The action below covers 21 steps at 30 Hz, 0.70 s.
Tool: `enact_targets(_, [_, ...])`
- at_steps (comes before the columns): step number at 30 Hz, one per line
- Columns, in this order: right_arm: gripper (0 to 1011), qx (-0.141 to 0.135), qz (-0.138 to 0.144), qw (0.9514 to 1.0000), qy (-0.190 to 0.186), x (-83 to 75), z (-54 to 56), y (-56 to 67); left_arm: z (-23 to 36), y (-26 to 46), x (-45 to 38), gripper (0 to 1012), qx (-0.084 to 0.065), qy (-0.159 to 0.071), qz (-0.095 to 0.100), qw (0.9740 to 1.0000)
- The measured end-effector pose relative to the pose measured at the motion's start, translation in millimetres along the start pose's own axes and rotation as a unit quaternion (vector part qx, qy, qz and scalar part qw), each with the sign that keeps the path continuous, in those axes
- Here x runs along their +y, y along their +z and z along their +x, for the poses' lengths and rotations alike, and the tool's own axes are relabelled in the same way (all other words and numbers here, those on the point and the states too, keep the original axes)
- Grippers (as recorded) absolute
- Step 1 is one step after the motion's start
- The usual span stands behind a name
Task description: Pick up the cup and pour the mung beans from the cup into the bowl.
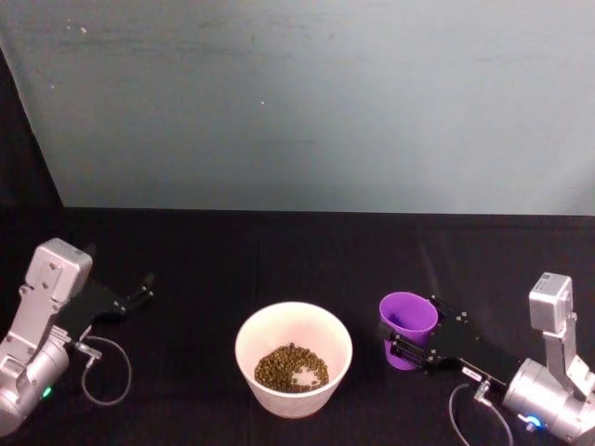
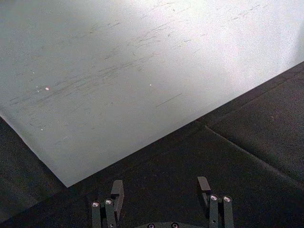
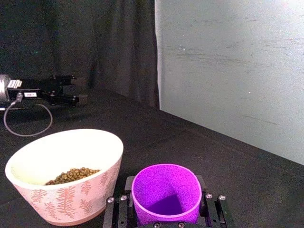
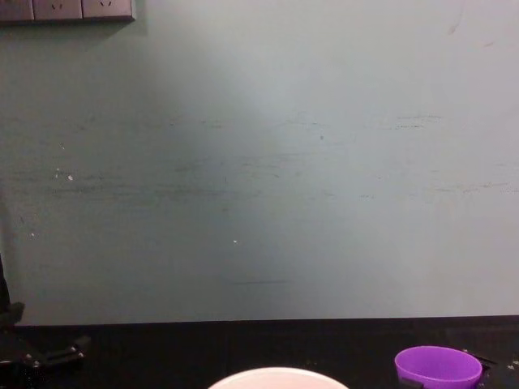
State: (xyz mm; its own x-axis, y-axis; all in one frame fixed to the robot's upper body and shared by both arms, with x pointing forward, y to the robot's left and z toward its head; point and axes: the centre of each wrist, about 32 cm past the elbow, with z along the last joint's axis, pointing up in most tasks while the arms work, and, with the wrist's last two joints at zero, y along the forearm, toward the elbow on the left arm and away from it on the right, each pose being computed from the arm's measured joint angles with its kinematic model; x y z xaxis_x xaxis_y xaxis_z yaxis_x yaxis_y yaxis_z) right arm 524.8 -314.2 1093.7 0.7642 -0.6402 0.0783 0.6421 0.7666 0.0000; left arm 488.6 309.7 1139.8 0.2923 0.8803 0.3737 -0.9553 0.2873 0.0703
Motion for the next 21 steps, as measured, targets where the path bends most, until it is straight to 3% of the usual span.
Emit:
enact_targets(10, [761, -0.001, 0.000, 1.0000, 0.000, 0.0, 0.3, 0.6, 0.0, 0.0, 0.0, 1004, 0.000, 0.000, 0.000, 1.0000])
enact_targets(19, [997, -0.001, 0.000, 1.0000, -0.001, -0.1, 0.4, 1.0, 0.0, 0.0, 0.0, 1003, 0.000, 0.000, 0.000, 1.0000])
enact_targets(21, [1002, -0.001, 0.000, 1.0000, -0.001, -0.2, 0.4, 1.1, 0.0, 0.0, 0.0, 1003, 0.000, 0.000, 0.000, 1.0000])
